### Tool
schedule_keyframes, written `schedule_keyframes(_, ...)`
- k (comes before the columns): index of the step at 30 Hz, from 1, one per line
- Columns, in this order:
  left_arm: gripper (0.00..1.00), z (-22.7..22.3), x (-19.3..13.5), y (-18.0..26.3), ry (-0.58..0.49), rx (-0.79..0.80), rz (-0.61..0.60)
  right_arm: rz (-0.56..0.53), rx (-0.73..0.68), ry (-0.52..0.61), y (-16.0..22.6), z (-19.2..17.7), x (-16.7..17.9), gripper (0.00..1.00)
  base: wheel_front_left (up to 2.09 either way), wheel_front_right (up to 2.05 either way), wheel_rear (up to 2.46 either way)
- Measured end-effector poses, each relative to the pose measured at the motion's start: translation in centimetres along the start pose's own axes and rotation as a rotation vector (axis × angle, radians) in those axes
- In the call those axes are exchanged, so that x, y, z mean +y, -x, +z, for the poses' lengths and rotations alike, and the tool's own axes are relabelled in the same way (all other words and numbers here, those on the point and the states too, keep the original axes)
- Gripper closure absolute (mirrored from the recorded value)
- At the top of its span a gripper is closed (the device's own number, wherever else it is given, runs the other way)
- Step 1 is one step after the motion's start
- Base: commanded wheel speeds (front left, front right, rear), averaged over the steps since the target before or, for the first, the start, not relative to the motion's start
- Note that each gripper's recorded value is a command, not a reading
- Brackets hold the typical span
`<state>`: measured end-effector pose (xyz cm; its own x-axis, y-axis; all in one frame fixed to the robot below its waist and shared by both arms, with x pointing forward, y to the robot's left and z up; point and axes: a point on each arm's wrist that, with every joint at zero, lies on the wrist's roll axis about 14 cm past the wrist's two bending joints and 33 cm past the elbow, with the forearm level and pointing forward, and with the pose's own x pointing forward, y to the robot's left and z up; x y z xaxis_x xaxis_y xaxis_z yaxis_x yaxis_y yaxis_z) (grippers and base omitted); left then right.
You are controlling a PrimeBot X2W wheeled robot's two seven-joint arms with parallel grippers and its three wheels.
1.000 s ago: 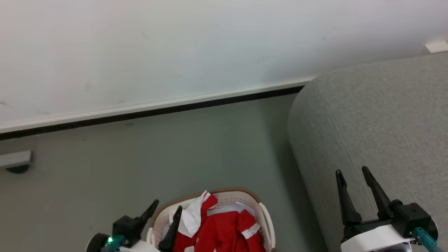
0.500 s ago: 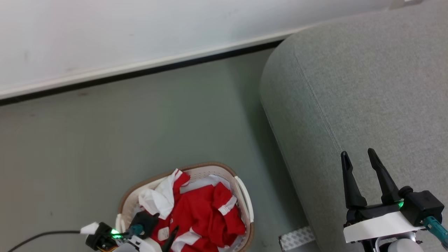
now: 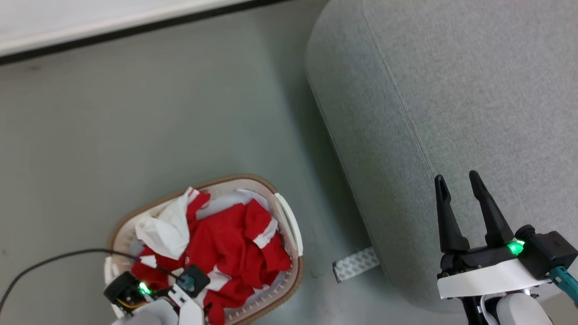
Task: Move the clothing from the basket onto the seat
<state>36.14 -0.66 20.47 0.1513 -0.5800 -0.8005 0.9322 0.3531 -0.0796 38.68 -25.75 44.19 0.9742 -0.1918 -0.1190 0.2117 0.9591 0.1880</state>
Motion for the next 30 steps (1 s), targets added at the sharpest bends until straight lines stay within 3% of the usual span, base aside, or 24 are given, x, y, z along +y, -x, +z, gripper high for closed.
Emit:
schedule_keyframes(12,0.00,-3.0,1.0,-3.9,0.022,0.188,-0.063,-0.047,0.078,-0.014,-0.2,-2.6,-1.1,0.00,0.00,0.00,0.00)
schedule_keyframes(26,0.00,-4.0,2.1,-8.1,-0.077,0.192,-0.120,-0.085,0.143,-0.008,-0.9,-5.0,-2.2,0.00,0.00,0.00,0.00)
schedule_keyframes(27,0.47,-4.1,2.1,-8.2,-0.078,0.194,-0.121,-0.085,0.145,-0.008,-1.0,-5.1,-2.2,0.00,0.00,0.00,0.00)
schedule_keyframes(29,1.00,-4.0,2.1,-8.3,-0.079,0.183,-0.124,-0.084,0.146,-0.007,-1.1,-5.1,-2.1,0.00,0.00,0.00,0.00)
schedule_keyframes(30,1.00,-3.9,2.1,-8.3,-0.075,0.173,-0.124,-0.083,0.145,-0.007,-1.1,-5.1,-2.1,0.00,0.00,0.00,0.00)
